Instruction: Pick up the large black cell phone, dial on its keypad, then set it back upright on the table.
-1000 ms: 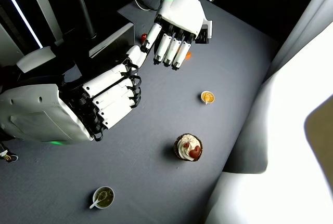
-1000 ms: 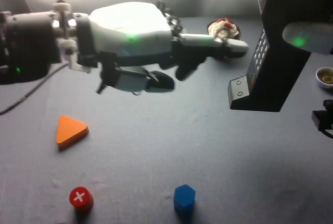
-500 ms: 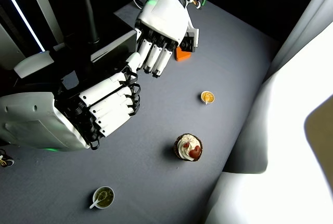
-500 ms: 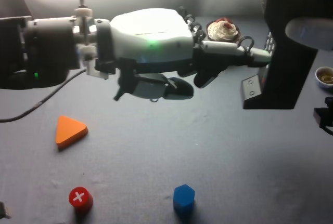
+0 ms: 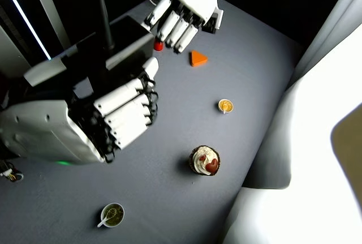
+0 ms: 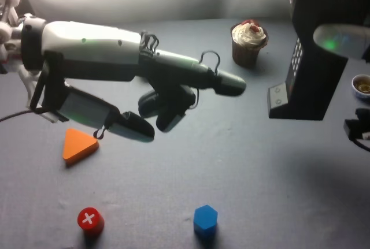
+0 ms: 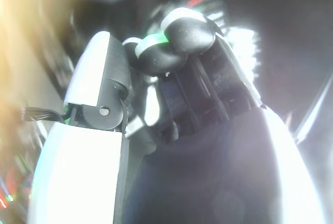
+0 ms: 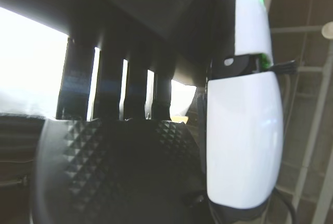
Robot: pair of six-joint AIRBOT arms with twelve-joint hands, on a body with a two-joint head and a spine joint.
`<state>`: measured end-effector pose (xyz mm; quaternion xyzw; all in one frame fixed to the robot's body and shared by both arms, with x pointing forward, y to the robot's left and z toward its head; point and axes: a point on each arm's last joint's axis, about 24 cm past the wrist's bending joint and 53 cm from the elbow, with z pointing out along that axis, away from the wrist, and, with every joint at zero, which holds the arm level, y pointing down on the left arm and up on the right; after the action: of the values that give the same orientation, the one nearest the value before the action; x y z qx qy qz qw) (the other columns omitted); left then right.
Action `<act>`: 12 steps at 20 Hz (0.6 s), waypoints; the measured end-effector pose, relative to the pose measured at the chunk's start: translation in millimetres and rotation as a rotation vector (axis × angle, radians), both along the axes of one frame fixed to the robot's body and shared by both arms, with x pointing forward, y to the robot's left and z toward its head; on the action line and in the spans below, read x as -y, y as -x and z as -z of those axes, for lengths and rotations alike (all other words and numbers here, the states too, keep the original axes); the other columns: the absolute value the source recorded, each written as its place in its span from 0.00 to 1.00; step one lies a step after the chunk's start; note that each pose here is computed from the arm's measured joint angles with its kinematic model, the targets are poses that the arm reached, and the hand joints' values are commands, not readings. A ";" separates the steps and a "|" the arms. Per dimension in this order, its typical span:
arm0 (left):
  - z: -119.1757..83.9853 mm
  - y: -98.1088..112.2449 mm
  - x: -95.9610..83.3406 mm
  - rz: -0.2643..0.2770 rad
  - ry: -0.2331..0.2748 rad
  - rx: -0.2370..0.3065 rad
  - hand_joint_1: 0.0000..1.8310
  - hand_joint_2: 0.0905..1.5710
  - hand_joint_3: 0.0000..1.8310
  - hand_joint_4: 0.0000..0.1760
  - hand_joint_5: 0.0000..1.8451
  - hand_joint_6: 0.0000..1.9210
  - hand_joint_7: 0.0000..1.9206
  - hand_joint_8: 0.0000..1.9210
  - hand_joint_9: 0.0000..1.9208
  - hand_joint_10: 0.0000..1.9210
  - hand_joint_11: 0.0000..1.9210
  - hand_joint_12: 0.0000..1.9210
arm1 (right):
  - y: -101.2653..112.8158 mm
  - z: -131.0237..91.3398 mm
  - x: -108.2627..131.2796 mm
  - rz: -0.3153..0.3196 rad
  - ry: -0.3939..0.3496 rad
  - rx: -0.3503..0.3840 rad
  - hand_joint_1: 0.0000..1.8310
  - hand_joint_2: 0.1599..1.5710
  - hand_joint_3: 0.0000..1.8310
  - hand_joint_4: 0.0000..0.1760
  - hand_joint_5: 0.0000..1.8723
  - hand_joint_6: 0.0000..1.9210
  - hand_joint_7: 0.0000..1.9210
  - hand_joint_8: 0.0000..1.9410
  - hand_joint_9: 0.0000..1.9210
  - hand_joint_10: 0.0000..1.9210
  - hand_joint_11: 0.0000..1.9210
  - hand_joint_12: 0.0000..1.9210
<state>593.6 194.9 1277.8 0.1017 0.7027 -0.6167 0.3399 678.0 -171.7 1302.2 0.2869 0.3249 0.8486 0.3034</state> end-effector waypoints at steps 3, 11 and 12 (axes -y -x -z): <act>-4.4 4.3 1.1 0.018 0.015 -0.001 0.78 0.78 0.00 0.29 0.10 0.00 0.35 0.72 0.34 0.93 0.28 1.00 | 3.0 0.7 -0.1 -0.001 -0.011 0.021 0.75 0.67 0.00 0.00 0.55 0.39 0.51 0.49 0.48 0.67 0.49 0.58; -27.0 -8.3 -13.6 -0.029 0.148 -0.083 0.17 0.80 0.00 0.02 0.15 0.00 0.21 0.00 0.18 0.01 0.00 0.46 | 0.0 12.0 -2.5 0.005 -0.016 0.058 0.75 0.68 0.00 0.00 0.52 0.42 0.51 0.51 0.48 0.67 0.48 0.60; -33.9 -19.2 -19.4 -0.077 0.190 -0.098 0.14 0.79 0.00 0.02 0.15 0.00 0.18 0.00 0.15 0.00 0.00 0.37 | 0.0 12.3 -1.6 0.007 -0.016 0.059 0.75 0.68 0.00 0.00 0.52 0.41 0.49 0.55 0.48 0.67 0.48 0.59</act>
<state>612.8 214.3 1311.7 0.0117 0.6603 -0.6711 0.3368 678.0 -170.1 1289.9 0.2653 0.3078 0.8582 0.3136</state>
